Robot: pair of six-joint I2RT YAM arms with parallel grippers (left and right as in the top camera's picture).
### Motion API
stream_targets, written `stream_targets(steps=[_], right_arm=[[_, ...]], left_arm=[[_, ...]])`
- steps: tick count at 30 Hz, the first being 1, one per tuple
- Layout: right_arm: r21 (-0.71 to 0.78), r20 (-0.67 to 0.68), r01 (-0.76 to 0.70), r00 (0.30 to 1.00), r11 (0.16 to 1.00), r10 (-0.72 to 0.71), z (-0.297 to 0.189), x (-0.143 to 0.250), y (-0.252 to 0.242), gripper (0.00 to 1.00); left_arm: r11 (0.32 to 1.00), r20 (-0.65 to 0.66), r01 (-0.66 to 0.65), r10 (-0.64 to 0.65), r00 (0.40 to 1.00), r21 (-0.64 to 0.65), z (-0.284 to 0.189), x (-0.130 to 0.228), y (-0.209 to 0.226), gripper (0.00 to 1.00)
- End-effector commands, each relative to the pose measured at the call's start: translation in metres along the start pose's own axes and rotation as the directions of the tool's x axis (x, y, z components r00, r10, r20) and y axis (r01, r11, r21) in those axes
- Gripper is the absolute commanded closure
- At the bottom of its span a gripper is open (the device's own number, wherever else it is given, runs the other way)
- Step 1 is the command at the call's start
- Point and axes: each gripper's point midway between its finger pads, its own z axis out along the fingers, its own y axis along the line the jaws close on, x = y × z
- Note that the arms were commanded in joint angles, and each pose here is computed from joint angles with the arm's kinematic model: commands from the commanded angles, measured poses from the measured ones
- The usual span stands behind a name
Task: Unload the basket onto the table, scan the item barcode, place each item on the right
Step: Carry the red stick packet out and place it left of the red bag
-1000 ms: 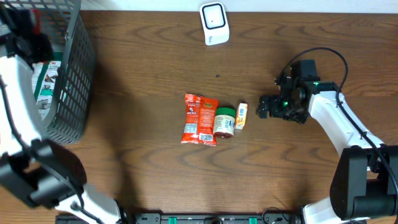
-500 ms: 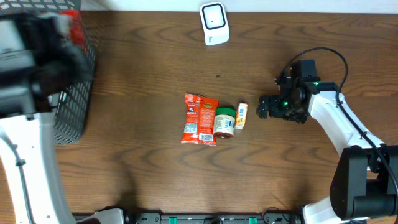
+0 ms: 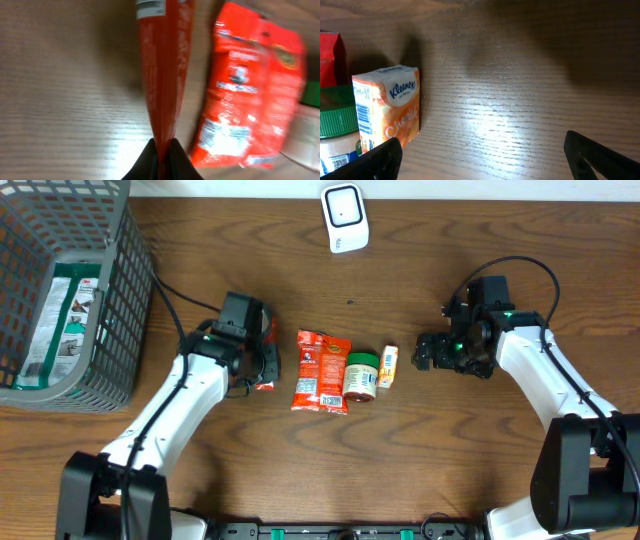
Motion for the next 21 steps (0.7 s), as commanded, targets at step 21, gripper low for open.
stream_targets(steps=[21], right_arm=[[0.000, 0.020, 0.003, 1.000, 1.000, -0.003, -0.005, -0.005, 0.000, 0.01]], left_arm=[[0.997, -0.022, -0.021, 0.020, 1.000, -0.070, 0.029, 0.024, 0.002, 0.92]])
